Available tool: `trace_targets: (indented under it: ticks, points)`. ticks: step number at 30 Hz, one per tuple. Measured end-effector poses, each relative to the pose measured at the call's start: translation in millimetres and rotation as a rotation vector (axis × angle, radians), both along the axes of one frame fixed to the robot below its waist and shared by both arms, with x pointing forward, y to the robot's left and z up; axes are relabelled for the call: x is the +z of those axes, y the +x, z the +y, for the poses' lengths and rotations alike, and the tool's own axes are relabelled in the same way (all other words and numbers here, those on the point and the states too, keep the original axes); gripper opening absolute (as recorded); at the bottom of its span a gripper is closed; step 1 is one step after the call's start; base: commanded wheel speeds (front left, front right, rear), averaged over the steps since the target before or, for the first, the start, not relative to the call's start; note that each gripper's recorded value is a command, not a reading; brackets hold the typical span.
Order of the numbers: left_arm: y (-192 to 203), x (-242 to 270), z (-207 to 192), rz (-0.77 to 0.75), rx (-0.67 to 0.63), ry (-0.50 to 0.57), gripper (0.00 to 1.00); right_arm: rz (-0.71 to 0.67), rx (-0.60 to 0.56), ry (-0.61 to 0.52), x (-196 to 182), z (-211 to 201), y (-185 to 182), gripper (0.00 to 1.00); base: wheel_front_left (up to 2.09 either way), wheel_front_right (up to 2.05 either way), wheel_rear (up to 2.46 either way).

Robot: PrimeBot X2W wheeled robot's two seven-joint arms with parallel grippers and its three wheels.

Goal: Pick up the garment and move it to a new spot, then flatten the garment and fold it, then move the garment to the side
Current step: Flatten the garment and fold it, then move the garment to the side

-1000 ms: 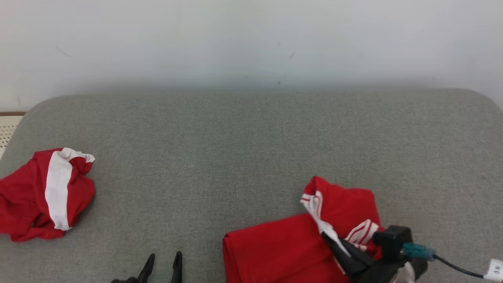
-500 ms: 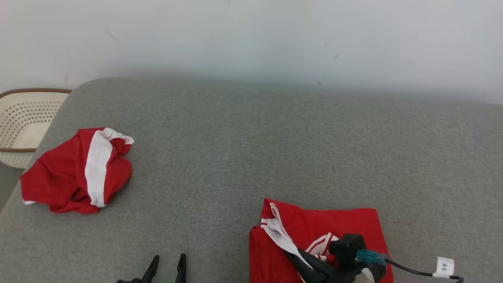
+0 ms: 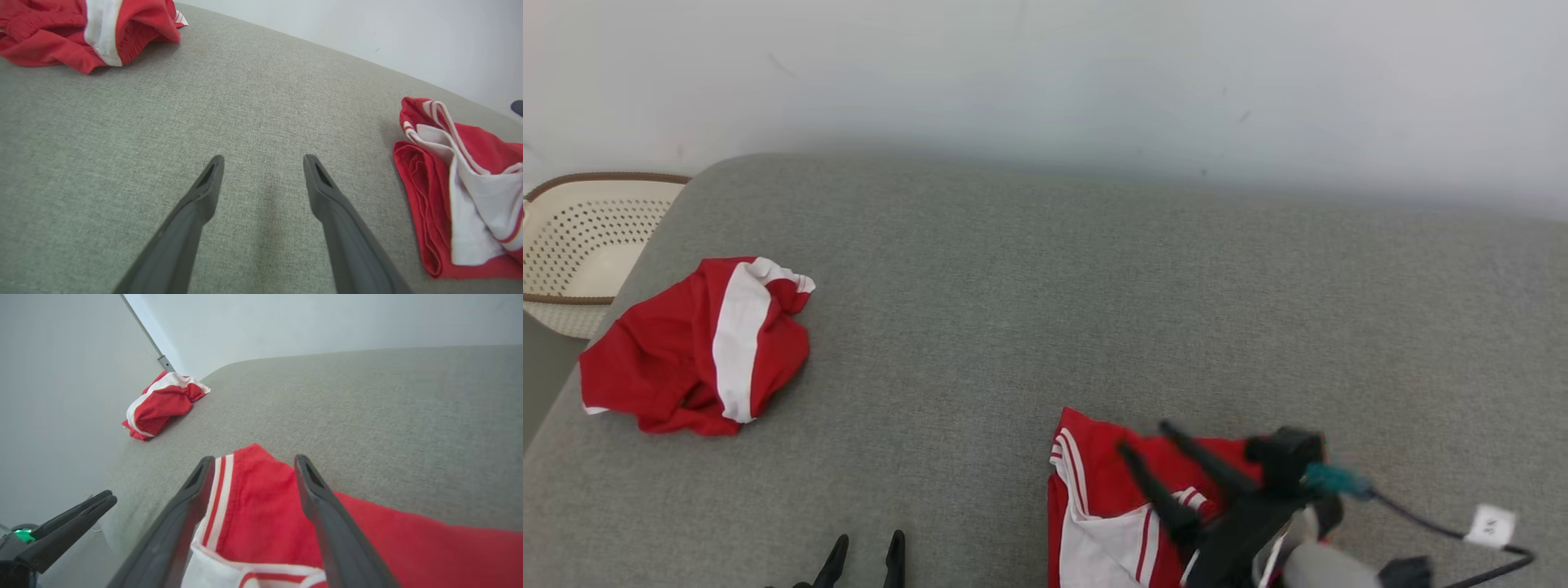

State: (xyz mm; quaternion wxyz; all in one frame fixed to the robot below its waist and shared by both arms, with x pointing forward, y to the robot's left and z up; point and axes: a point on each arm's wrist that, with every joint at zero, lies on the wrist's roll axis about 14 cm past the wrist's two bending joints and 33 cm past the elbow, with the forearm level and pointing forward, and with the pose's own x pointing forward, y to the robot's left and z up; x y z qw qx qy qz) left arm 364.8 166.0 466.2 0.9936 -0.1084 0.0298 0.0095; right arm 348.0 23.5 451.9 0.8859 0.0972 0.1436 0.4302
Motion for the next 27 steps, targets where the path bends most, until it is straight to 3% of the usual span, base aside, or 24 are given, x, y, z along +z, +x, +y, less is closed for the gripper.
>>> trace_targets:
  ticks: [5,10,14,27]
  points:
    - [5.3,1.2,-7.8,-0.004,-0.021,-0.002,1.00,-0.096,-0.178,0.077,38.9,-43.1,43.0,1.00,0.00,0.00,0.00]
    - [10.5,3.8,-15.1,-0.012,-0.043,-0.003,1.00,-0.070,-0.352,0.029,18.8,-103.6,50.1,1.00,0.00,0.00,0.00]
    - [10.9,2.4,-15.2,-0.008,-0.044,-0.003,1.00,0.007,-0.381,-0.030,-14.1,-117.7,35.5,1.00,0.00,0.00,0.00]
    - [6.1,-0.3,-2.6,0.001,-0.008,0.003,1.00,0.102,-0.381,-0.084,-49.2,-112.8,31.5,1.00,0.00,0.00,0.00]
